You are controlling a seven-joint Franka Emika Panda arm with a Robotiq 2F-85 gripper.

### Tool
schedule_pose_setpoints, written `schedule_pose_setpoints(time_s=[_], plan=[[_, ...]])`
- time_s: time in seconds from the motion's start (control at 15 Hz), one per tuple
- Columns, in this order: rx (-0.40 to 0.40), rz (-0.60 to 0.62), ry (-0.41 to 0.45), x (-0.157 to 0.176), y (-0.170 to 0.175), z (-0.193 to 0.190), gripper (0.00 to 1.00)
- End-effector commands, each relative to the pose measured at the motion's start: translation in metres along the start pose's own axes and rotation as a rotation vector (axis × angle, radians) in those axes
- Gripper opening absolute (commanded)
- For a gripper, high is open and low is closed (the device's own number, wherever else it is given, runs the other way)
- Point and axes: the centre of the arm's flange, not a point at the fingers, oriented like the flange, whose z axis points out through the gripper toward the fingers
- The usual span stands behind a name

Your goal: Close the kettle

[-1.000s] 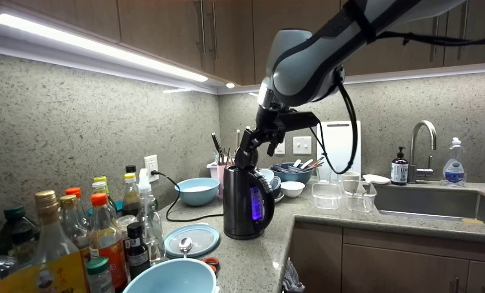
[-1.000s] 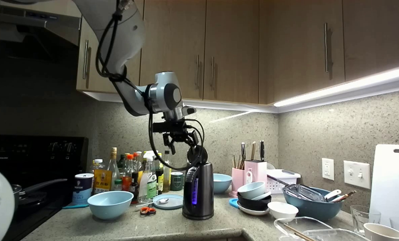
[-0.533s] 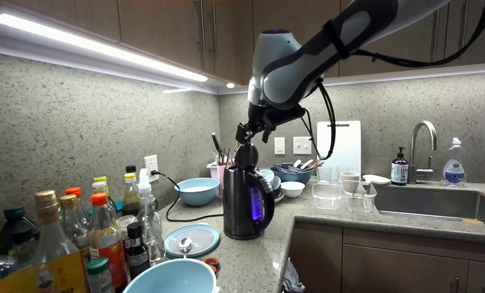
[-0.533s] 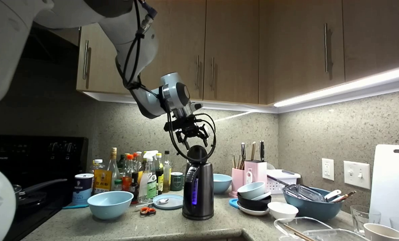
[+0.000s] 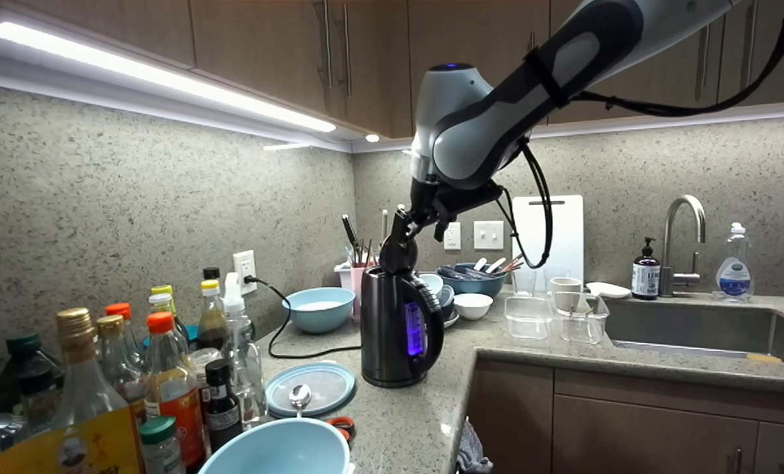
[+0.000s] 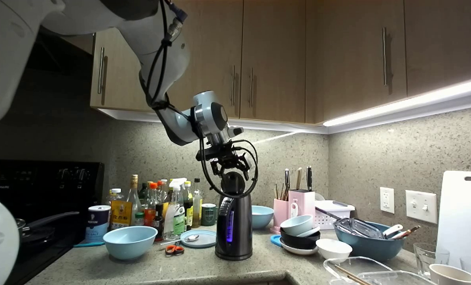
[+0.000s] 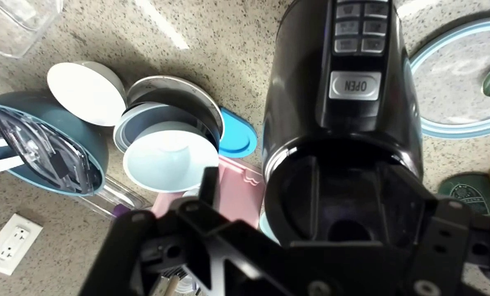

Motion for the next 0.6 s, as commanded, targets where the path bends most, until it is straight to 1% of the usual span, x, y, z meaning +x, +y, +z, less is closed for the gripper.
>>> schedule_pose_setpoints(time_s=[0.0,0.13,0.2,0.53], plan=[[0.012,0.039,0.081,0.004,0.001,0.012,1.0],[0.023,0.027,0.126,0.012,-0.001,0.019,1.0],[0.027,0.025,0.131,0.015,-0.002,0.024,1.0],[0.029,0.016,0.114,0.02,-0.007,0.045,1.0]])
